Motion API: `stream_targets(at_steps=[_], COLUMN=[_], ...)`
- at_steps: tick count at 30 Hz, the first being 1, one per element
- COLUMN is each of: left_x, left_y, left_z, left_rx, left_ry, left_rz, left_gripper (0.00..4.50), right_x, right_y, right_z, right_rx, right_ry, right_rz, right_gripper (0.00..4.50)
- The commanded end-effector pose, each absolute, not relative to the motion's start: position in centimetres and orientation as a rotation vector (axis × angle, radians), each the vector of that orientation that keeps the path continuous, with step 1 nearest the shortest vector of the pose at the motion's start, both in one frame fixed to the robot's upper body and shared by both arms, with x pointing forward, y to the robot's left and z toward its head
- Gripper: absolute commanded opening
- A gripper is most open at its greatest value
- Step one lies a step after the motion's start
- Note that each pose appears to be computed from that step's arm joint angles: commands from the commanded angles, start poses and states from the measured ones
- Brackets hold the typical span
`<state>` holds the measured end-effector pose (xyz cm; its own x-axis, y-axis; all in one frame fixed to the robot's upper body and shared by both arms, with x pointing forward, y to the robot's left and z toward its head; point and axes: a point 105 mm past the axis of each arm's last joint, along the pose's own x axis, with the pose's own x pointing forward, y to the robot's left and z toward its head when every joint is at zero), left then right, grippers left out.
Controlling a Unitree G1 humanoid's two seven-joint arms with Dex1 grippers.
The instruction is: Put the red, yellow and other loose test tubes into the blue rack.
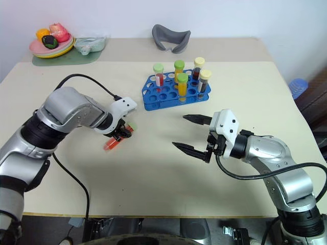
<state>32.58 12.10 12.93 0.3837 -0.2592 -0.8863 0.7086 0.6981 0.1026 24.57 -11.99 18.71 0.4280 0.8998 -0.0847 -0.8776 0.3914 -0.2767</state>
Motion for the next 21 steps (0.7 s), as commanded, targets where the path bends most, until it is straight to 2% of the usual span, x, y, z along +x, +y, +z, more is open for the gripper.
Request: stream_targets(at_steps=[1,5,7,14,17,21], left_x=[33.6,35.6,35.4,34.6,35.7,36.7], left_y=[11.5,9.8,9.2,8.1,8.6,8.5], left_z=[14.9,19.0,20.0,26.7,29.2,29.3], left_rx=[0.441,0.281,0.239,-0.048,-0.053,-0.055], left_ry=[0.848,0.436,0.349,0.014,-0.19,-0.365], left_rz=[-0.656,-0.684,-0.723,-0.884,-0.793,-0.723], left_gripper=[1.31,1.31,1.31,1.31,1.31,1.31], right_x=[24.5,24.5,24.5,24.8,25.4,26.8], right_y=[-12.1,-12.1,-12.3,-12.6,-12.6,-12.6], right_z=[19.6,19.8,19.9,20.7,21.5,23.0], right_rx=[-0.311,-0.317,-0.32,-0.318,-0.286,-0.242], right_ry=[-0.117,-0.113,-0.111,-0.118,-0.147,-0.235], right_rz=[1.144,1.154,1.156,1.131,1.084,0.967], right_gripper=[4.17,4.17,4.17,4.17,4.17,4.17])
